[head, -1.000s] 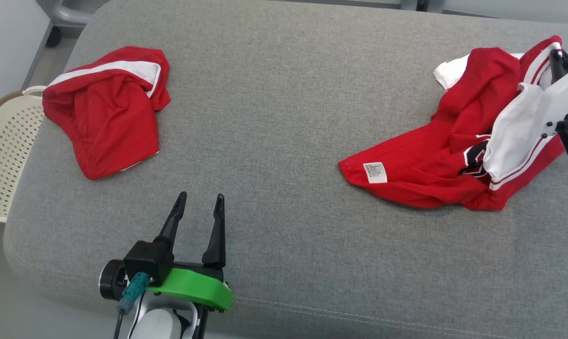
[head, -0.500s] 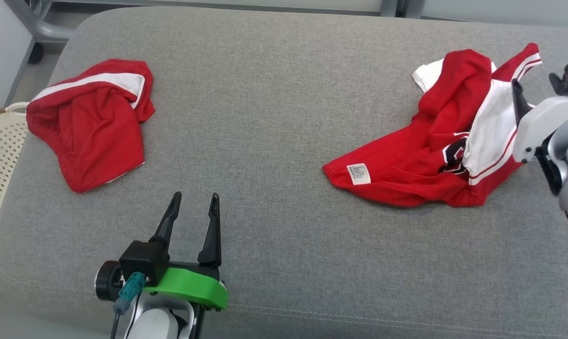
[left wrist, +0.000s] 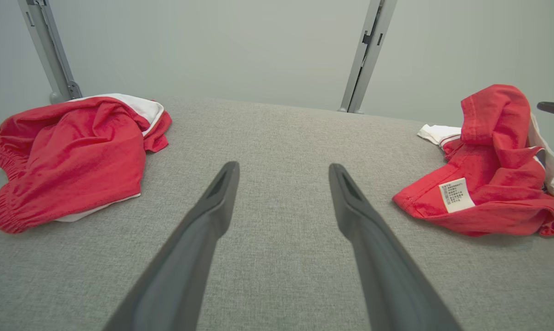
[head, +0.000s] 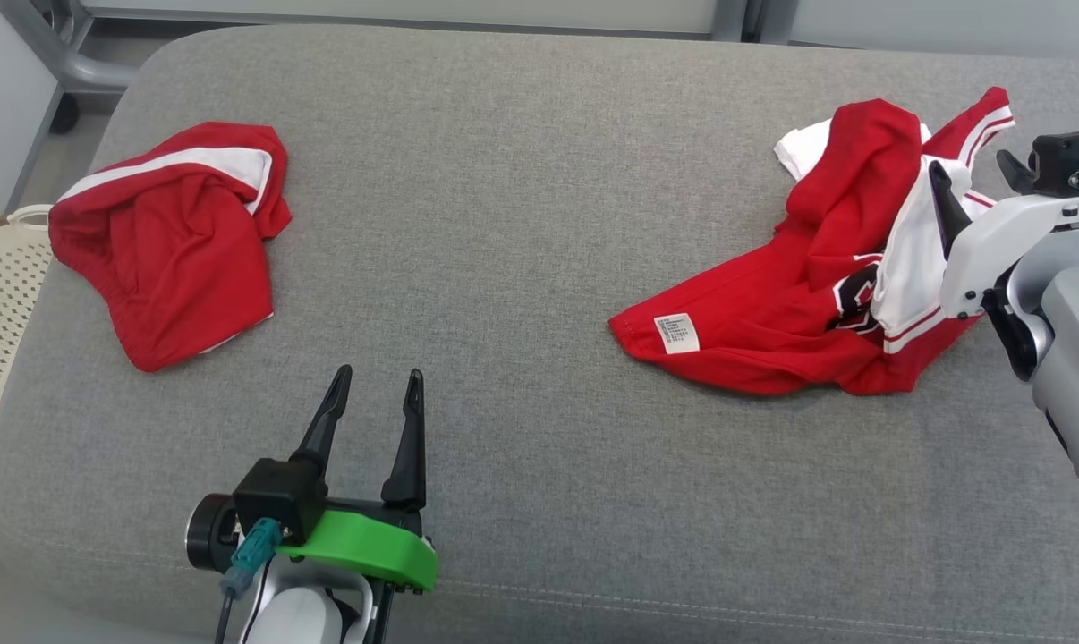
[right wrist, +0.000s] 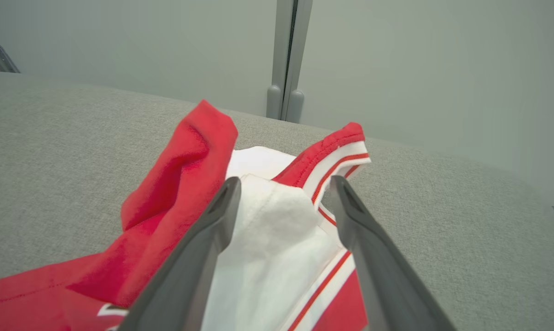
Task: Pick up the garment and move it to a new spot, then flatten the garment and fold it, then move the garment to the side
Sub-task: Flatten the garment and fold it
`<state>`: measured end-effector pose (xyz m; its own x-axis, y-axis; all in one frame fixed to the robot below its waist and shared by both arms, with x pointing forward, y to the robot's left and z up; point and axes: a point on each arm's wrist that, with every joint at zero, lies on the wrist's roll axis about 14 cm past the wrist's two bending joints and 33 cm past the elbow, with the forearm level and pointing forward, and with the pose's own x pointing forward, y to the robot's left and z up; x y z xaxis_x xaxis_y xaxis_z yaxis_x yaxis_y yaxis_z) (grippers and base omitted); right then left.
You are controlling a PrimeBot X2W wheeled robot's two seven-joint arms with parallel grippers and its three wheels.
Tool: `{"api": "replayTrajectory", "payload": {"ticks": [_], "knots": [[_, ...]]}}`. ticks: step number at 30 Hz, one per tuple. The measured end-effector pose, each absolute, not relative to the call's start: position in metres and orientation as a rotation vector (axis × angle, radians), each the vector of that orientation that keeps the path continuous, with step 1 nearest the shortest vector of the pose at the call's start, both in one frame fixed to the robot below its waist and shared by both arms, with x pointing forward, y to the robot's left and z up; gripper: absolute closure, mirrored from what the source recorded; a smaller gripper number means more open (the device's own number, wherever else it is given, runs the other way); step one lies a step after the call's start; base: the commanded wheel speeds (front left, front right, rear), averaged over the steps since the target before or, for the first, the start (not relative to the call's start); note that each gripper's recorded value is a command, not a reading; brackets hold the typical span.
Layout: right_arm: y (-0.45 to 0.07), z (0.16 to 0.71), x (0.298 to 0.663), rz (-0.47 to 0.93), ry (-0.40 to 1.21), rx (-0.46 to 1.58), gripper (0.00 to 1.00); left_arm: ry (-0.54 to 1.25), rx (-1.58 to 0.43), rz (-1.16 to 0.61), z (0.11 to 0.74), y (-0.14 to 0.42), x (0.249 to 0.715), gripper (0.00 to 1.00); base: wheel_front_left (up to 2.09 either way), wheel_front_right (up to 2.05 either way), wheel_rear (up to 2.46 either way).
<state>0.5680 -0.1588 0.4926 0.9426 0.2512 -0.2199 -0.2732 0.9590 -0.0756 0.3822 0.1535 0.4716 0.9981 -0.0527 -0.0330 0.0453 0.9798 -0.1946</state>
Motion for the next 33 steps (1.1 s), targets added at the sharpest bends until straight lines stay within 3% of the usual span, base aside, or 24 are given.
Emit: {"api": "replayTrajectory", "payload": {"ticks": [10,11,12,13,26,33], "knots": [[-0.149,0.458,0.569,0.271,0.342,-0.101,0.0,0.056,-0.196,-0.012,0.465,0.164,0.378,0.0,0.0,0.0,0.0],[-0.148,0.454,0.569,0.271,0.354,-0.103,0.06,0.058,-0.196,-0.008,0.465,0.165,0.378,0.0,0.0,0.0,0.0],[-0.148,0.452,0.569,0.271,0.364,-0.104,0.35,0.06,-0.195,-0.004,0.464,0.166,0.377,0.0,0.0,0.0,0.0],[-0.147,0.45,0.569,0.272,0.368,-0.104,1.0,0.061,-0.195,-0.001,0.464,0.167,0.377,0.0,0.0,0.0,0.0],[-0.153,0.477,0.567,0.264,0.256,-0.079,1.0,0.045,-0.199,-0.024,0.469,0.16,0.38,0.0,0.0,0.0,0.0],[-0.17,0.501,0.551,0.239,0.159,0.048,1.0,0.033,-0.204,-0.042,0.474,0.154,0.376,0.0,0.0,0.0,0.0]]}}
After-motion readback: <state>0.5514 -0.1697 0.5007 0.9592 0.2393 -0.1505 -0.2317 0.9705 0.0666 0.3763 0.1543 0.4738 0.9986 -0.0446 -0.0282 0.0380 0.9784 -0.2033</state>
